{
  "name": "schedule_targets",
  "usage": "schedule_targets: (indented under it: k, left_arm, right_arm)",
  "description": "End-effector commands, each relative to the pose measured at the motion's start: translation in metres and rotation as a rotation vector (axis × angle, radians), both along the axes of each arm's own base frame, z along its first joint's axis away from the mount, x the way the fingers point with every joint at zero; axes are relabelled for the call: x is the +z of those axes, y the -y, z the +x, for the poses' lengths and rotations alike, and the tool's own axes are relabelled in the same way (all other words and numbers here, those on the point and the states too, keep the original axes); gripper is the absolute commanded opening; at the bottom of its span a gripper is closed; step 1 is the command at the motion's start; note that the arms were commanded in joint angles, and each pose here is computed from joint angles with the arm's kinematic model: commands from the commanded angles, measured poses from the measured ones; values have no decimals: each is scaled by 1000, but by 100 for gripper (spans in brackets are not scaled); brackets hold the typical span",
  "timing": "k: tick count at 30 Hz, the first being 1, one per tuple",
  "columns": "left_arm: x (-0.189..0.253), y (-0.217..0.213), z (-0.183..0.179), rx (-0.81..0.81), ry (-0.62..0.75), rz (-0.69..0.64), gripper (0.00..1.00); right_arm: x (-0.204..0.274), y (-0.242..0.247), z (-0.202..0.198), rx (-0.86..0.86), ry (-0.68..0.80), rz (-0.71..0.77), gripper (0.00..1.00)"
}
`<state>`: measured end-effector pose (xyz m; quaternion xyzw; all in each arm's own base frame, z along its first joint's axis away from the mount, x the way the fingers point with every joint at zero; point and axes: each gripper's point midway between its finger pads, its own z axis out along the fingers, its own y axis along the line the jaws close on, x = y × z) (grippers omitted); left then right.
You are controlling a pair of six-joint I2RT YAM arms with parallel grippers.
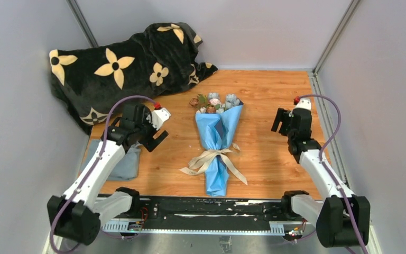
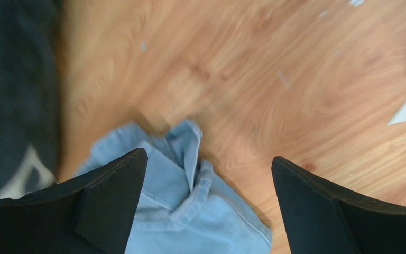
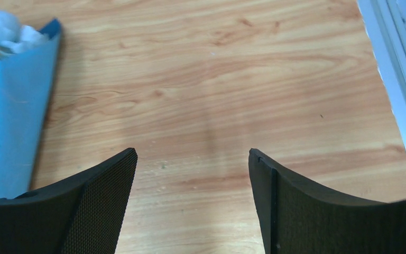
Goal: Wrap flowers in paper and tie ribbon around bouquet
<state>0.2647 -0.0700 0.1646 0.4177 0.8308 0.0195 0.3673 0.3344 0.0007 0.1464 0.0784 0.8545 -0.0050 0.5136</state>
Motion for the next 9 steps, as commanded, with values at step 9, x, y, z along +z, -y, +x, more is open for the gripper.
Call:
schedule_targets:
  k: [9]
  left_arm:
    - [-55,-45,59,434,58,-296,100]
  right_arm:
    - [-12,40,-7,-239,117,-41,81]
